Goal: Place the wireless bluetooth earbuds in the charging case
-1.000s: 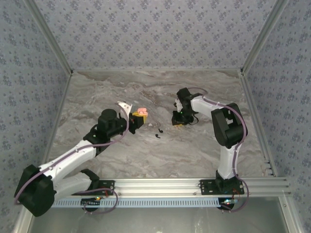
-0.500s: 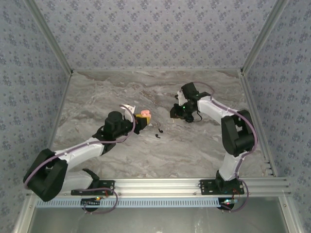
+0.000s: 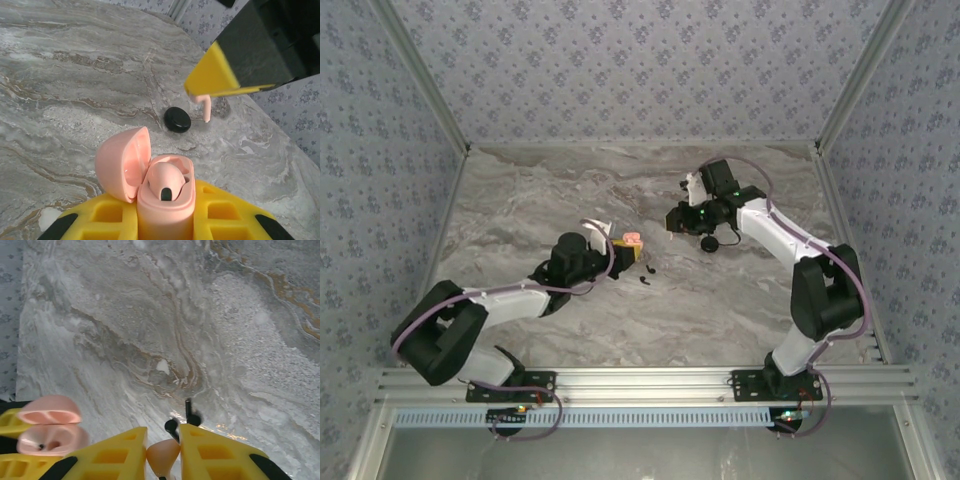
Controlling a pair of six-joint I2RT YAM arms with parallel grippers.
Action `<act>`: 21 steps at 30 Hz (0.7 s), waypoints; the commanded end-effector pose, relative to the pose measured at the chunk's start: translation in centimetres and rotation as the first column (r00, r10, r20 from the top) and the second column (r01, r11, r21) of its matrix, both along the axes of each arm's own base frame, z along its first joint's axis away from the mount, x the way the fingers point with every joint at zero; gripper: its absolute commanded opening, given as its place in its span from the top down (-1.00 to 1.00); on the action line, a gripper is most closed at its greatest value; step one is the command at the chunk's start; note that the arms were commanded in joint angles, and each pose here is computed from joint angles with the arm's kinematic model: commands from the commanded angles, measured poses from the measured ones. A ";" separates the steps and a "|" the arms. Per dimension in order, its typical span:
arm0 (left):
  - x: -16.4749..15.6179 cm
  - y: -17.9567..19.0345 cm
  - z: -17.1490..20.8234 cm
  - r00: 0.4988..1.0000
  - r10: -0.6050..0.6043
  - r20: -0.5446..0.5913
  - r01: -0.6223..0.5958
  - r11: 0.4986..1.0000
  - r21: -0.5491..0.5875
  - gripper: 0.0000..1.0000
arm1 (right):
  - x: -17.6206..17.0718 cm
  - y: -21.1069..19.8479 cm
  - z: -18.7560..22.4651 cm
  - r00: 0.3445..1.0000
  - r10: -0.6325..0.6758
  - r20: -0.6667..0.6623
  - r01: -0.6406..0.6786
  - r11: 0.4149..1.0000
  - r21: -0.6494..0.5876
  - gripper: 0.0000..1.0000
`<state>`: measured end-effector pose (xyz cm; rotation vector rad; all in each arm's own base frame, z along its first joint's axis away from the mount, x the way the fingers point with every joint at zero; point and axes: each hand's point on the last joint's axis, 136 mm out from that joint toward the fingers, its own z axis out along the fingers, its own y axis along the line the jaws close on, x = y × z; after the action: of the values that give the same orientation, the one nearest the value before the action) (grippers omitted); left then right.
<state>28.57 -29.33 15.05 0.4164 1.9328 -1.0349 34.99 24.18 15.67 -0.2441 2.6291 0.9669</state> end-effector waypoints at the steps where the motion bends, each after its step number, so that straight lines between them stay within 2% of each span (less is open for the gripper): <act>1: 0.6 -1.5 3.2 0.997 -0.014 0.081 0.021 0.997 -0.081 0.88 | -0.2 1.0 3.6 0.999 0.018 0.049 -0.021 0.998 0.060 0.55; 21: 0.8 -2.7 4.9 0.989 -0.039 0.141 0.057 0.990 -0.128 0.89 | -1.1 4.4 8.1 0.986 0.081 0.144 -0.099 0.987 0.123 0.56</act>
<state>29.16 -30.91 16.78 0.4321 1.8376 -1.0748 34.10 27.87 20.91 -0.3681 2.5076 1.0644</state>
